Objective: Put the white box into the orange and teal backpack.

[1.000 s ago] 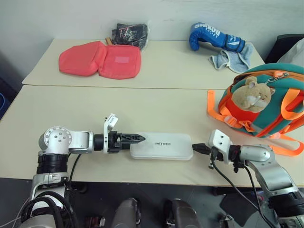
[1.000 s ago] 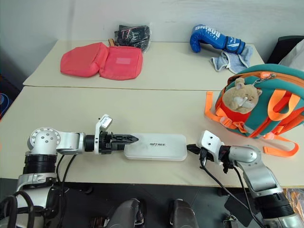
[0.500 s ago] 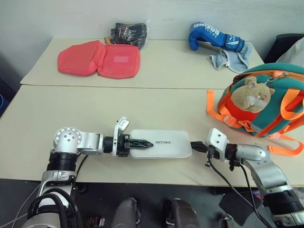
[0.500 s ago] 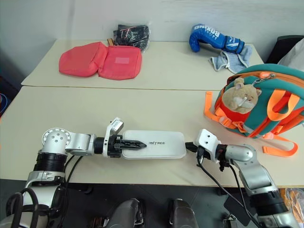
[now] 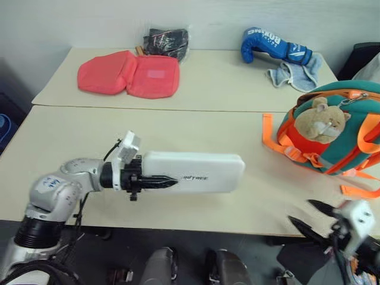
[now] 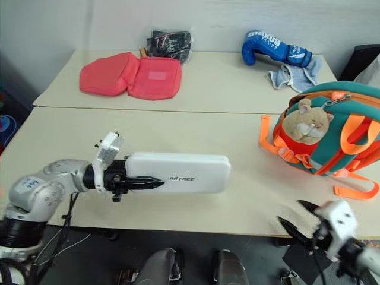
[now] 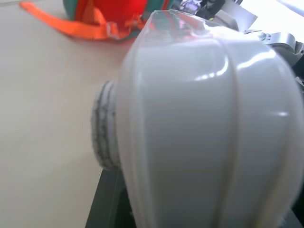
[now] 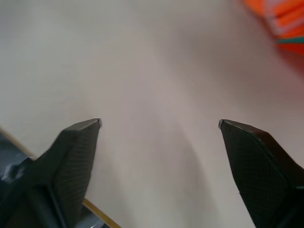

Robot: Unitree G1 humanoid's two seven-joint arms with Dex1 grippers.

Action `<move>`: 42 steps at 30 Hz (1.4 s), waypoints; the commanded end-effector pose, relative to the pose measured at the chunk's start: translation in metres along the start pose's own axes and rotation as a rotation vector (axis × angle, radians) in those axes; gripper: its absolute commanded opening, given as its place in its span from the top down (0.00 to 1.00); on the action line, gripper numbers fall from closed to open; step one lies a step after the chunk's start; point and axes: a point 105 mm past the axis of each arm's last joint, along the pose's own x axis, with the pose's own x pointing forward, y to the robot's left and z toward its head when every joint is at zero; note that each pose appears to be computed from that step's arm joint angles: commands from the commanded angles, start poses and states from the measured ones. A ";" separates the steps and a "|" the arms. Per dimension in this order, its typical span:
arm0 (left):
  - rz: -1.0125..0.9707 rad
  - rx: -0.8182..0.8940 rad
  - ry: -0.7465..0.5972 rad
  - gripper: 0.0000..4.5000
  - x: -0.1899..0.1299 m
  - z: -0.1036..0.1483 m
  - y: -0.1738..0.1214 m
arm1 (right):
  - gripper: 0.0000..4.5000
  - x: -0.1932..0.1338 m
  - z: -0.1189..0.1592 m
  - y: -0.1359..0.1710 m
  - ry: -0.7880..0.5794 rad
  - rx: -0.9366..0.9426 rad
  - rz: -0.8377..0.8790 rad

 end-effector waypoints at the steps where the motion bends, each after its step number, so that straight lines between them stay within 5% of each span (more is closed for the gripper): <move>1: 0.013 0.116 -0.022 0.72 -0.007 0.000 0.003 | 0.00 -0.032 0.015 -0.036 -0.091 -0.029 -0.183; 6: 0.034 0.144 -0.038 0.72 -0.007 -0.001 0.008 | 0.00 -0.024 0.026 -0.064 -0.151 -0.069 -0.210; 15: 0.102 0.168 -0.023 0.72 -0.013 0.000 0.017 | 0.00 0.067 0.064 -0.080 -0.302 -0.071 -0.047; 21: 0.193 0.144 -0.091 0.72 -0.024 0.011 0.019 | 0.36 0.110 0.087 -0.067 -0.398 -0.076 0.048; 26: 0.338 0.085 -0.204 0.72 -0.044 0.026 0.035 | 0.74 0.141 0.113 -0.024 -0.494 -0.078 0.187; 30: 0.474 0.051 -0.302 0.72 -0.066 0.037 0.052 | 1.00 0.160 0.142 0.044 -0.594 -0.062 0.419; 37: 0.646 0.001 -0.465 0.72 -0.102 0.051 0.070 | 1.00 0.159 0.176 0.154 -0.687 -0.022 0.841; 42: 0.667 0.026 -0.475 0.72 -0.114 0.052 0.064 | 1.00 0.126 0.170 0.188 -0.576 0.021 1.122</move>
